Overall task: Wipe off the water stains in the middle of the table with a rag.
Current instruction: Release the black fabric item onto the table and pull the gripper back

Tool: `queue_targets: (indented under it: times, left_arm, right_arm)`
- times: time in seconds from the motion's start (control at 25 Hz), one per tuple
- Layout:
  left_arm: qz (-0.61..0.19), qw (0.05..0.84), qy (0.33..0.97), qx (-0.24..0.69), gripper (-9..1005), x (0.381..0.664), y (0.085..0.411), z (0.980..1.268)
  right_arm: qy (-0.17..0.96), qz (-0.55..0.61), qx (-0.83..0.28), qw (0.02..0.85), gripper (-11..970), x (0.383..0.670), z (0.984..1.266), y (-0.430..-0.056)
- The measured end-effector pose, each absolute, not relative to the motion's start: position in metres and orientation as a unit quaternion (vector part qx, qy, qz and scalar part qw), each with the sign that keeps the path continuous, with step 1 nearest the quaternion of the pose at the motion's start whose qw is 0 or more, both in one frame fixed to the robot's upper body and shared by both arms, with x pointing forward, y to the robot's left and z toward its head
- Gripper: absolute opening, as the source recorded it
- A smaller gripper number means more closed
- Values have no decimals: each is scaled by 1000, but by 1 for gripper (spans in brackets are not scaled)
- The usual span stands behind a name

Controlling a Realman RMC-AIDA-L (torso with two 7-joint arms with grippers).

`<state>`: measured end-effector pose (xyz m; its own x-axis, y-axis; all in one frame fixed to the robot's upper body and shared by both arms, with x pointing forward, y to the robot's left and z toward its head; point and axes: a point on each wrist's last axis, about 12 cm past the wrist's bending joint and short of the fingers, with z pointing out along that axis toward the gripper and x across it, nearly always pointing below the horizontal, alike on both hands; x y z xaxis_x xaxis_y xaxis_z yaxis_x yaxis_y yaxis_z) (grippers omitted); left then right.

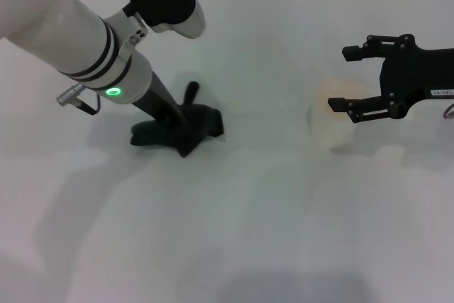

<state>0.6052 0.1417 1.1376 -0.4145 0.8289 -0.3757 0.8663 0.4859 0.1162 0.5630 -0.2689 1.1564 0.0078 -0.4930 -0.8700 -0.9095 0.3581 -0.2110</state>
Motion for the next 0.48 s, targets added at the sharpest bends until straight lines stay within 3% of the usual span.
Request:
queue_targets:
  times: [0.48]
  left_arm:
    - [-36, 193, 837, 511, 151, 605, 142, 1134]
  right_arm:
    - [669, 217, -524, 482, 850, 565, 1158, -268]
